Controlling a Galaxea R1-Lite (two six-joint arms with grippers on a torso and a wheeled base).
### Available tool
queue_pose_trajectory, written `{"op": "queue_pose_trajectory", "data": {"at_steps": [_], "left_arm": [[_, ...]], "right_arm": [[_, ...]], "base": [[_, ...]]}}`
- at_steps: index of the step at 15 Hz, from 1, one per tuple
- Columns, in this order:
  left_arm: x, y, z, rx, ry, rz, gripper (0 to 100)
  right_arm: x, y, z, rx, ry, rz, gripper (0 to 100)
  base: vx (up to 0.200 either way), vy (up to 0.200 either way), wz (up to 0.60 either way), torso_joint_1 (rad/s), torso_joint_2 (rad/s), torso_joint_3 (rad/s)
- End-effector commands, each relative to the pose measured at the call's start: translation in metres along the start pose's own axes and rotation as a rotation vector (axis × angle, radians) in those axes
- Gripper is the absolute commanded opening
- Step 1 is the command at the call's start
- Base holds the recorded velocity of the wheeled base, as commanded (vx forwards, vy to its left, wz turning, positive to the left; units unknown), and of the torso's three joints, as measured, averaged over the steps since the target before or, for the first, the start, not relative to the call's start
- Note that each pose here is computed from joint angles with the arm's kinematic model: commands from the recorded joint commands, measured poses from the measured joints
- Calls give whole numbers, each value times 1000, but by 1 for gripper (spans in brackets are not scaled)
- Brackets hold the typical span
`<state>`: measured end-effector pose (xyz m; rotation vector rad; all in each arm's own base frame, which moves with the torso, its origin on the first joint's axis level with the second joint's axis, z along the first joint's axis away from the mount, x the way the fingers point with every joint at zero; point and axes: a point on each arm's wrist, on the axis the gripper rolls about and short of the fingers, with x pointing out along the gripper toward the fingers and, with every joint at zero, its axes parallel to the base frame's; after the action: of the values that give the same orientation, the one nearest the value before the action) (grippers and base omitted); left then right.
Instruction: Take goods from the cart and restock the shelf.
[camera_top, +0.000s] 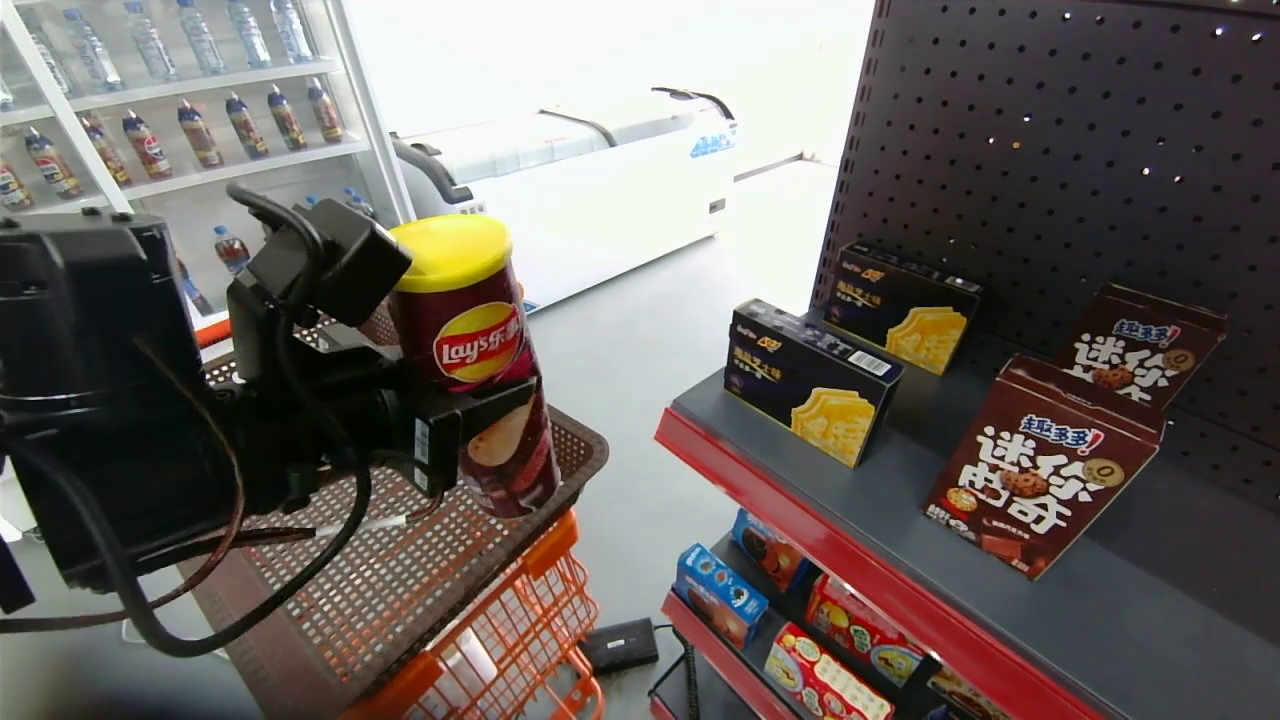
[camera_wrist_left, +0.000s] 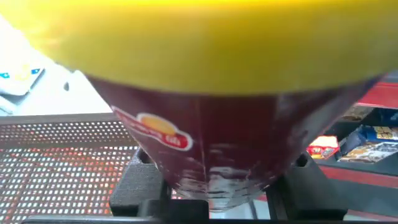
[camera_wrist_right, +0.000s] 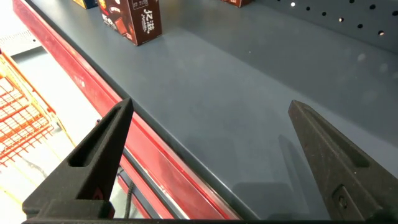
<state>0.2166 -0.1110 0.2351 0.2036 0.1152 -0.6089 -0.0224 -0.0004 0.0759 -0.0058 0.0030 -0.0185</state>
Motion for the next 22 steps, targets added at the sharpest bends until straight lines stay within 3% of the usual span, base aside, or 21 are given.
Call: {"op": "queue_pose_trajectory", "data": {"at_steps": [1,6,10,22], "left_arm": [[-18,-7,2,10,-19,-17,0],[-76,-21,-13,-2,128,-65,0],[-85,-19,-8,-4,100,-54,0],[-78,-21,-9,-4,111,-82,0]], "right_arm": [[0,0,0,0,0,0,100],[0,0,0,0,2,2,100],[0,0,0,0,2,3,100],[0,0,0,0,0,3,100]], "base": [[0,0,0,0,0,0],[0,0,0,0,0,0],[0,0,0,0,0,0],[0,0,0,0,0,0]]}}
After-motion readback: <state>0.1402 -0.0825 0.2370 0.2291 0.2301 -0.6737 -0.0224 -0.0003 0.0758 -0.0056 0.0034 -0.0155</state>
